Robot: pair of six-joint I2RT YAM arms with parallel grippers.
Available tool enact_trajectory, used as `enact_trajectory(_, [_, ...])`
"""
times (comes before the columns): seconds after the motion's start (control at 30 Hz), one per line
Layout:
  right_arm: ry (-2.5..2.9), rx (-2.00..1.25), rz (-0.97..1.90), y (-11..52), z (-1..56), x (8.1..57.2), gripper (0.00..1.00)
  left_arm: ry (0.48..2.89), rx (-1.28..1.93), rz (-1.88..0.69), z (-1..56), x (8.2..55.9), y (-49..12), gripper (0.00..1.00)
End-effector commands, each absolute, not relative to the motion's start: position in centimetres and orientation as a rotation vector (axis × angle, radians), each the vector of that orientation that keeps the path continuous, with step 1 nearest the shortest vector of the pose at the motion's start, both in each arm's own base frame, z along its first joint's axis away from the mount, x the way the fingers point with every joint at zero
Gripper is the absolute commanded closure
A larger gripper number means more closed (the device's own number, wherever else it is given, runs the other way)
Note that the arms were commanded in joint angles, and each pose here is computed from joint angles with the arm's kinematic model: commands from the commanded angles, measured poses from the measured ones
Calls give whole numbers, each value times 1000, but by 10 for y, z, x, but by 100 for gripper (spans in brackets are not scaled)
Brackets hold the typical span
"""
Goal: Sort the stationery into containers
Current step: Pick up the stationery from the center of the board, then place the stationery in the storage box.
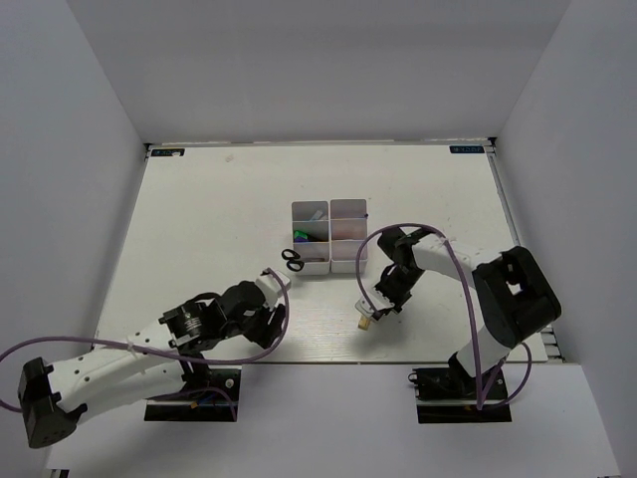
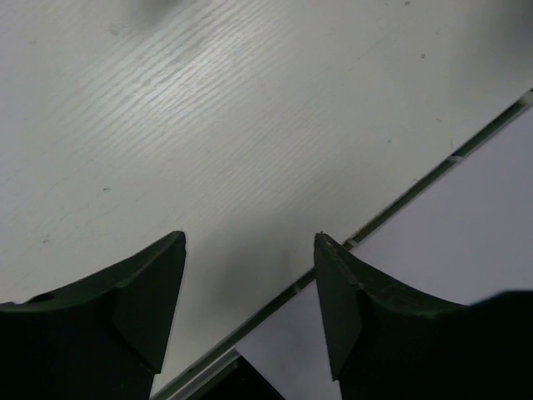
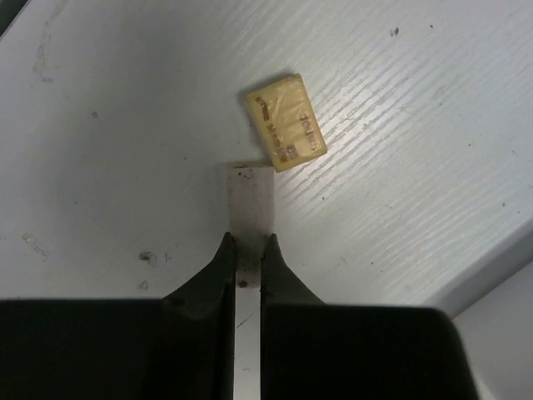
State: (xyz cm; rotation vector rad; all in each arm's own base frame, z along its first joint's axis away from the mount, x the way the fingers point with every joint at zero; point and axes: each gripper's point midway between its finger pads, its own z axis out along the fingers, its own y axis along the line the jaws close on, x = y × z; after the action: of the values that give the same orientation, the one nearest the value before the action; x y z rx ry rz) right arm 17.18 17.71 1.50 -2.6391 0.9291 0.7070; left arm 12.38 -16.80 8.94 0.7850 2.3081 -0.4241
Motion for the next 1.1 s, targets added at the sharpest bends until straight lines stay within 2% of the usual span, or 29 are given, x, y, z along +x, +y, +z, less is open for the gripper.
enact_trajectory(0.0, [1029,-2690,724,161,9,162,100,2236,835,-522,97,124,-198,31])
enact_trajectory(0.1, [1182,-2570,729,172,26,168,100,2231,870,-525,92,123,-217,46])
enact_trajectory(0.13, [1336,-2463,706,178,39,175,100,2198,875,-554,96,124,-228,56])
enact_trajectory(0.23, [1535,-2215,592,197,73,205,100,2179,877,-561,88,123,-245,65])
enact_trajectory(0.33, [1675,-1958,496,213,113,237,100,2119,863,-616,87,121,-267,65])
enact_trajectory(0.37, [1701,-1866,489,220,131,244,100,2104,846,-621,85,125,-277,59])
enact_trajectory(0.47, [1721,-1713,394,226,151,271,100,2094,852,-616,80,122,-289,50])
enact_trajectory(0.53, [1765,-1656,350,226,154,279,100,2087,865,-613,77,118,-300,49])
enact_trajectory(0.7, [1796,-1639,304,238,147,300,100,2058,892,-623,73,111,-323,49])
enact_trajectory(0.87, [1796,-1686,311,246,137,301,98,2024,902,-629,83,112,-346,49])
enact_trajectory(0.97, [1799,-1691,302,249,135,303,76,2016,913,-634,86,113,-357,48])
enact_trajectory(1.0, [1810,-1689,301,248,133,304,53,2012,917,-638,87,112,-360,48])
enact_trajectory(1.03, [1809,-1694,310,250,133,301,42,2012,914,-638,88,114,-366,48])
enact_trajectory(1.07, [1813,-1696,325,251,132,298,35,2014,918,-641,88,114,-368,48])
